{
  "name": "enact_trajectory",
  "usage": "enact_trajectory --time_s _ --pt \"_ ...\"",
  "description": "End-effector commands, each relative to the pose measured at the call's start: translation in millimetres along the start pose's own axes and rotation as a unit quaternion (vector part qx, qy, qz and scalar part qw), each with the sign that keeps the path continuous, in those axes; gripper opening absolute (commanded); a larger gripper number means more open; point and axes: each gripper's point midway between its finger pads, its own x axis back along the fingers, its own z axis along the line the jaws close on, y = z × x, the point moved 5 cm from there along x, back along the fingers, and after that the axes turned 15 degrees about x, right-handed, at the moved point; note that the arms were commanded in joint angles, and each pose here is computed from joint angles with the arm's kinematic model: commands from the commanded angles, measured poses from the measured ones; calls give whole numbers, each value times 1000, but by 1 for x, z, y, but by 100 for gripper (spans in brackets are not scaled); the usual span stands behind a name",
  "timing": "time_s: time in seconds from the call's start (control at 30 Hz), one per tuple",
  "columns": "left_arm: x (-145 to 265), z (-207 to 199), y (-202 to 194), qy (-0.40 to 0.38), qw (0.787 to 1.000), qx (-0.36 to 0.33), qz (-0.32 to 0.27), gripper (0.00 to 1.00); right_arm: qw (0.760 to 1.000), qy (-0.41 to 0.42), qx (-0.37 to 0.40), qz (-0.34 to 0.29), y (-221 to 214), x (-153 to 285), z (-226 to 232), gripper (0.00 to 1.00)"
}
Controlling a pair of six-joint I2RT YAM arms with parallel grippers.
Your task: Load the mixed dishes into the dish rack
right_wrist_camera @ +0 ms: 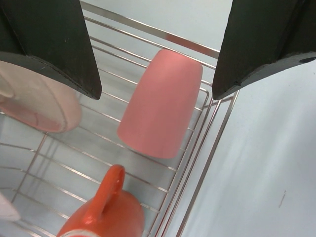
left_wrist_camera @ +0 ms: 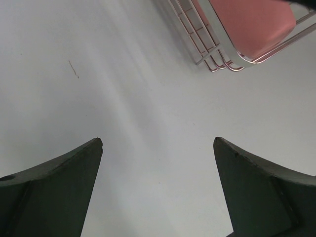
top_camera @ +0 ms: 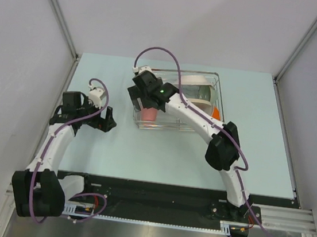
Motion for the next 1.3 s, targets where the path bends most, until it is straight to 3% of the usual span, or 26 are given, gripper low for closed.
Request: enact_trajectory --time_s 0.0,0.37,0.9,1.2,1.27 --pt "5 -4 8 -8 999 -27 -22 100 1000 10 -6 17 -12 -9 22 100" --pt "6 -9 8 -21 999 -21 -25 100 999 0 -11 53 -49 -20 32 100" --pt "6 -11 6 -27 999 -23 -26 100 996 -36 -43 68 -70 -45 33 99" --pt "7 -11 7 -27 999 -25 -30 99 994 -35 -57 91 -90 -52 37 81" --pt "8 -11 7 -26 999 -25 -30 100 993 -33 -61 91 -89 -52 35 70"
